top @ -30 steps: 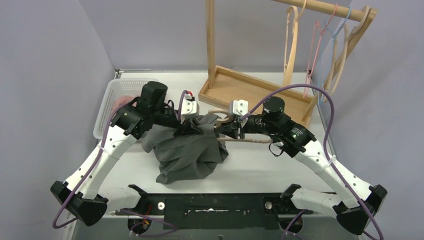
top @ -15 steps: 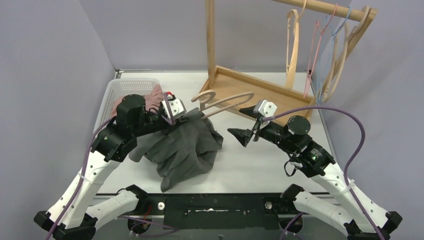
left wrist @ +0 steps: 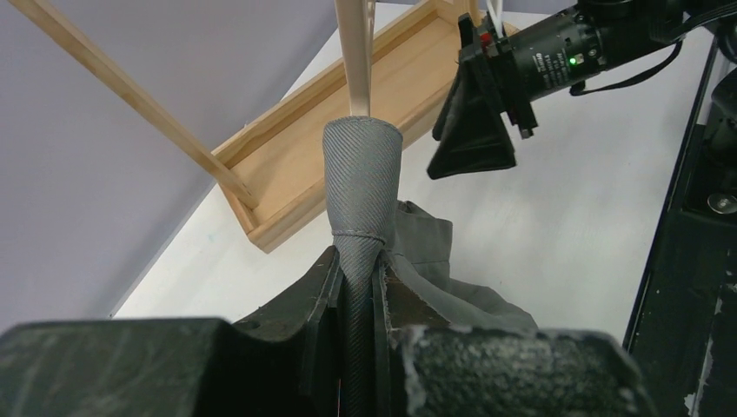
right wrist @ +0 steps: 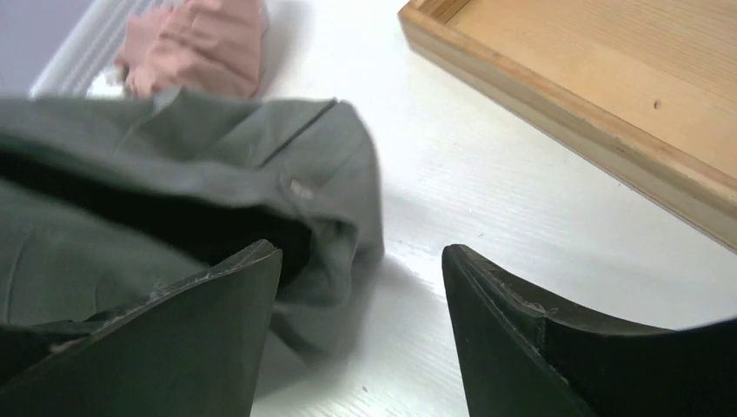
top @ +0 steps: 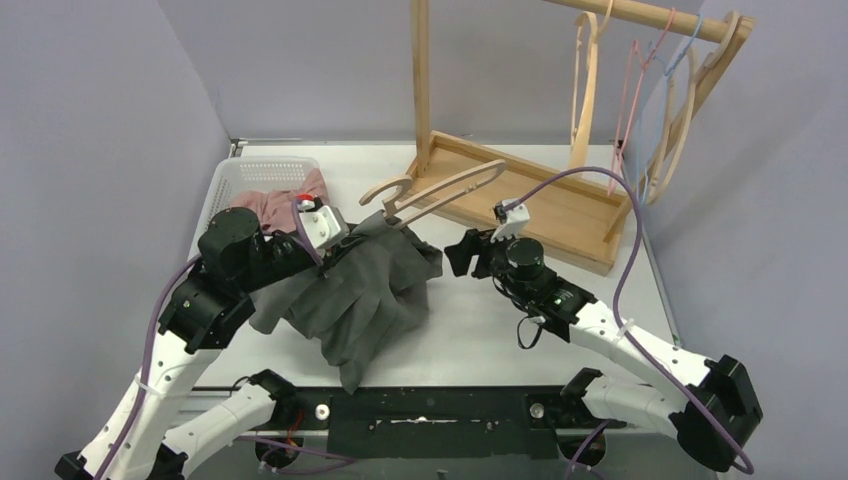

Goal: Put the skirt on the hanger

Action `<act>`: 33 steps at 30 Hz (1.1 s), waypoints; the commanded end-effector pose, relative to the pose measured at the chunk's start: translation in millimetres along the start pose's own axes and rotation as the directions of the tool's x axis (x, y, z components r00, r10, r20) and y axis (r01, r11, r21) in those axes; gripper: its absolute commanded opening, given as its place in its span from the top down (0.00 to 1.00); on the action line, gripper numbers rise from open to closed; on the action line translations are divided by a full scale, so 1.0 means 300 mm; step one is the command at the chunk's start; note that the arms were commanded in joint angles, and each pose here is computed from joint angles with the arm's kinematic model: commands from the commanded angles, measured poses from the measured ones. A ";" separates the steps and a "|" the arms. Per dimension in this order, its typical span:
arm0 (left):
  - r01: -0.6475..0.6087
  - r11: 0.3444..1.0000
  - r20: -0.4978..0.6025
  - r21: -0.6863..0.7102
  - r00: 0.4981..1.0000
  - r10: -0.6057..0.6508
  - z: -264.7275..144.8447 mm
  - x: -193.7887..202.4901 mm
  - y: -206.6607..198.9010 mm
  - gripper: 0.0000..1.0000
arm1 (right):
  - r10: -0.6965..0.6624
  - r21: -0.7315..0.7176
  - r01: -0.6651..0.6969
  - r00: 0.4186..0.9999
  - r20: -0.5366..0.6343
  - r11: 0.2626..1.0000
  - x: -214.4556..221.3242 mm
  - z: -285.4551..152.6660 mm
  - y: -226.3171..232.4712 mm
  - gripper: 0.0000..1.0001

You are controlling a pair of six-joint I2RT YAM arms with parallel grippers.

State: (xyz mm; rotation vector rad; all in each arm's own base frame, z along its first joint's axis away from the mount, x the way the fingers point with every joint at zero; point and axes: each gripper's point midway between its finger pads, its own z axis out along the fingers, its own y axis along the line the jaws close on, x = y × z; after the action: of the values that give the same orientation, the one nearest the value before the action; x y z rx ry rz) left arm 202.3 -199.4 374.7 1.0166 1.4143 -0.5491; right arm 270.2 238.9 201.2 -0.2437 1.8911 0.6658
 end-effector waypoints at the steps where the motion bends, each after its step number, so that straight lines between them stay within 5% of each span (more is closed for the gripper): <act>1: -0.050 0.999 0.143 -0.015 0.988 0.052 -0.015 -0.135 0.015 1.00 | 0.204 0.050 -0.225 0.944 0.261 0.973 -0.203 0.042 -0.003 0.30; 11: -0.056 0.998 0.153 -0.031 0.986 0.060 -0.023 -0.156 0.025 1.00 | 0.141 -0.093 -0.127 0.978 0.155 0.987 -0.045 0.091 0.059 0.34; 17: -0.056 0.998 0.152 -0.025 0.987 0.059 -0.028 -0.161 0.021 1.00 | 0.116 -0.082 -0.105 0.985 0.131 0.991 0.016 0.112 0.037 0.48; 26: -0.059 0.998 0.168 -0.024 0.984 0.062 -0.043 -0.184 0.017 1.00 | 0.154 -0.124 -0.145 0.986 0.069 0.982 0.080 0.163 0.063 0.39; 33: -0.065 0.997 0.178 -0.042 0.981 0.072 -0.070 -0.200 0.017 1.00 | 0.197 -0.039 -0.195 0.978 0.065 0.980 0.103 0.172 0.001 0.54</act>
State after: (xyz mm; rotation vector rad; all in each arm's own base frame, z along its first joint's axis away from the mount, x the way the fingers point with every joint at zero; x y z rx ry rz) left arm 198.2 -200.7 376.7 1.0134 1.4120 -0.5754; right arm 284.9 274.6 137.1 -0.1387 1.9351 0.8128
